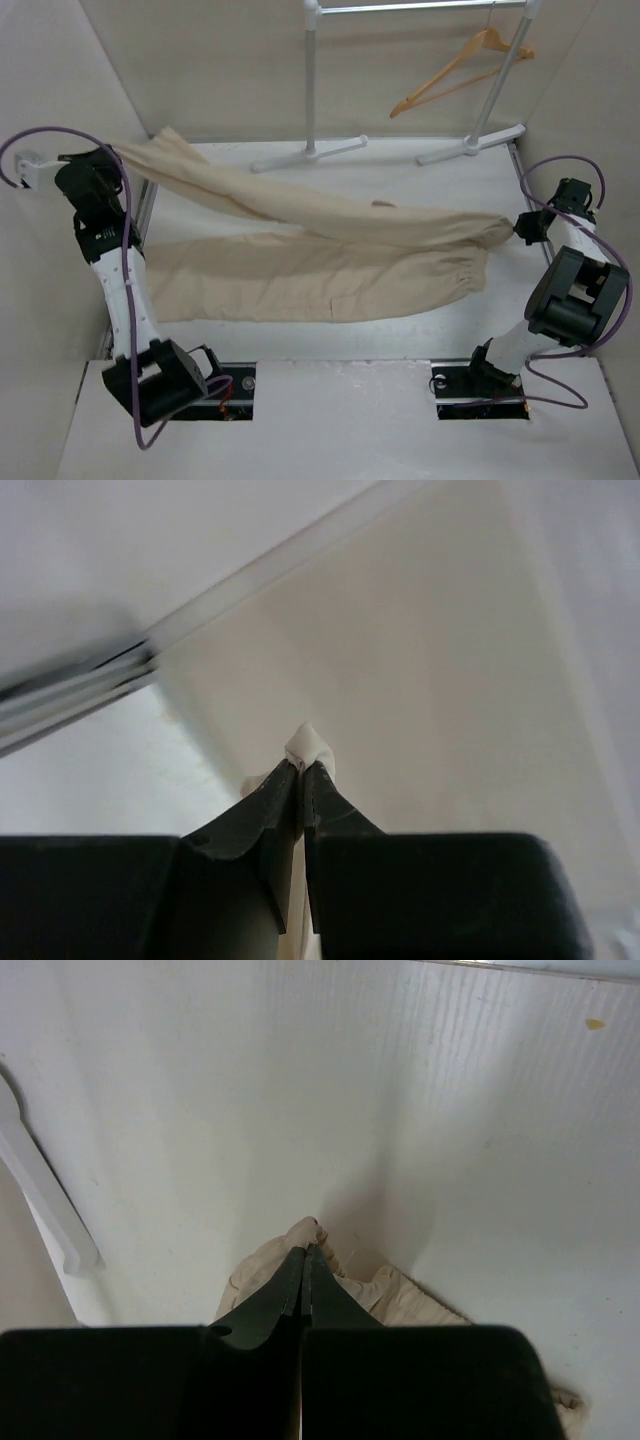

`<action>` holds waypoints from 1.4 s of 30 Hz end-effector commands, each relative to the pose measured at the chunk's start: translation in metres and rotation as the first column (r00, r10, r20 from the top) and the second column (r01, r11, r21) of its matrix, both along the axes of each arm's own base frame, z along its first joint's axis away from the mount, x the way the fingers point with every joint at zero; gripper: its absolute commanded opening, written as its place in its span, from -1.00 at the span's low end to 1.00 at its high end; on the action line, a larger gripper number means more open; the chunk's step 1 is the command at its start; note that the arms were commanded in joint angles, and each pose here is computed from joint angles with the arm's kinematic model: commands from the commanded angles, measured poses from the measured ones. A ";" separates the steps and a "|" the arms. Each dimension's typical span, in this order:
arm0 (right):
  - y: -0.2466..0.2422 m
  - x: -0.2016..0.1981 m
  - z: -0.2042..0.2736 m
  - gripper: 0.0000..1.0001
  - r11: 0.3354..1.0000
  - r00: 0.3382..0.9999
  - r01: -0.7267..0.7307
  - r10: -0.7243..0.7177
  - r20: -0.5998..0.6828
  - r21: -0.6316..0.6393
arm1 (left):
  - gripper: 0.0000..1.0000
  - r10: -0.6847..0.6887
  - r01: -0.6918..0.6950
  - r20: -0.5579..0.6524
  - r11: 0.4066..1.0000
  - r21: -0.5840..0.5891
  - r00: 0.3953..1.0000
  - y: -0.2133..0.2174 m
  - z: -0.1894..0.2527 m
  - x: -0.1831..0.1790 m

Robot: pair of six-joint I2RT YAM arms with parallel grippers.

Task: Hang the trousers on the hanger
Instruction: Flatten out the trousers at the center of the board.

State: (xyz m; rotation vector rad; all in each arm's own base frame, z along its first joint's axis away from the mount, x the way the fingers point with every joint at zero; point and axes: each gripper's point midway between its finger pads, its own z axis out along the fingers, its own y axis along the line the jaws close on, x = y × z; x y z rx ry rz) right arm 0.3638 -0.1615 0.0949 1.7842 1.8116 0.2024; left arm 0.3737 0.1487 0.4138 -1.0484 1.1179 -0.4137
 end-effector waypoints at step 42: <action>0.017 0.110 0.023 -1.00 0.976 0.975 -0.211 0.214 0.061 -0.059 | 0.29 -0.136 0.044 -0.461 0.978 -0.205 0.877 0.004 -0.252 0.116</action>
